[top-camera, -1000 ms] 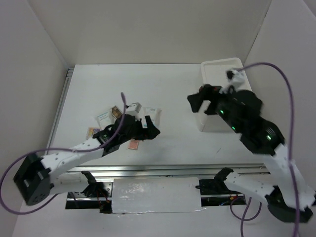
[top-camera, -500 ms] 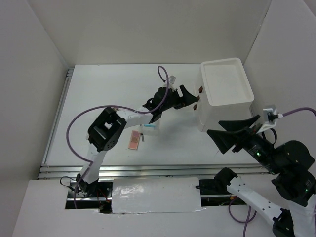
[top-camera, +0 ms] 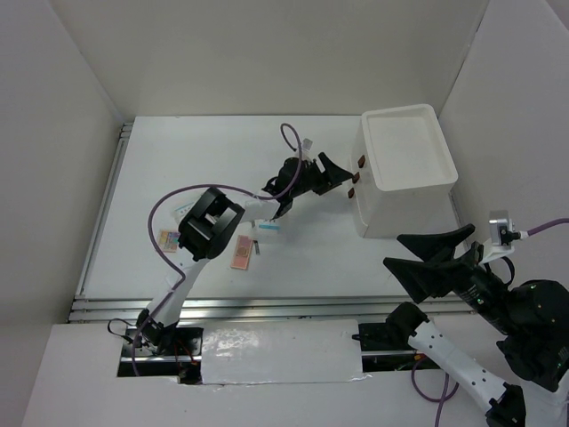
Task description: Organize the makeup
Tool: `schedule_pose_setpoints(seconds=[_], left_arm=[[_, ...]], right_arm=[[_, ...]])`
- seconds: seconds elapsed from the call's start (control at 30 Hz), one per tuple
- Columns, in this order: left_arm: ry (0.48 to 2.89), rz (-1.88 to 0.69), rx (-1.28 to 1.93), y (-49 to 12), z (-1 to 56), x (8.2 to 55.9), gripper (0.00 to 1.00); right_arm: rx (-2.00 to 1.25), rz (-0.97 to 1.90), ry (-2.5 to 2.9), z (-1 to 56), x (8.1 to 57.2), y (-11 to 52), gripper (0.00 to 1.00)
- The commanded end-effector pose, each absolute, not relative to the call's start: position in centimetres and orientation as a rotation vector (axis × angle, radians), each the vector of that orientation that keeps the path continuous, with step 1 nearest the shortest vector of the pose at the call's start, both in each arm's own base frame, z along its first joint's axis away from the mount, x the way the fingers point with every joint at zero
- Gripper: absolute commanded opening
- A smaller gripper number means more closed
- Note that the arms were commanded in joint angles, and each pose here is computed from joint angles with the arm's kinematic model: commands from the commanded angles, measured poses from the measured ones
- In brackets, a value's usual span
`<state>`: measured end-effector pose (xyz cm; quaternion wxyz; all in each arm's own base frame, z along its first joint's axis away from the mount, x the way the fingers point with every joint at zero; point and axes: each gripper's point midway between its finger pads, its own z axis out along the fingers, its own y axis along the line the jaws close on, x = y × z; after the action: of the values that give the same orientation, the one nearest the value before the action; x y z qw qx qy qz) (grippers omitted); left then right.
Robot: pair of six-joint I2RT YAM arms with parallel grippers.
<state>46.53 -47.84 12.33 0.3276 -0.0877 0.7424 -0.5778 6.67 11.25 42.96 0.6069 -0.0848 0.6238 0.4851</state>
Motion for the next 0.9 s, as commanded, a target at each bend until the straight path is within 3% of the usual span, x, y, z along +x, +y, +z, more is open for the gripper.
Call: schedule_pose_setpoints(seconds=[0.0,0.23,0.7,0.87], left_arm=[[1.814,-1.615,-0.168,-48.5,16.4,47.0,0.8],[1.805,-1.676,-0.15,-49.6,16.9,47.1,0.65],[1.799,-1.739,-0.148,-50.5,16.5,46.1,0.64],[1.801,-1.763,-0.146,-51.0,16.5,45.7,0.53]], right_arm=[[-0.204,1.15,1.411,43.5,6.6,11.6,1.0],[-0.222,1.158,1.419,43.6,6.7,12.1,1.0],[-0.229,1.149,1.418,44.0,6.8,12.1,1.0],[-0.235,1.152,1.421,44.1,6.6,12.1,1.0]])
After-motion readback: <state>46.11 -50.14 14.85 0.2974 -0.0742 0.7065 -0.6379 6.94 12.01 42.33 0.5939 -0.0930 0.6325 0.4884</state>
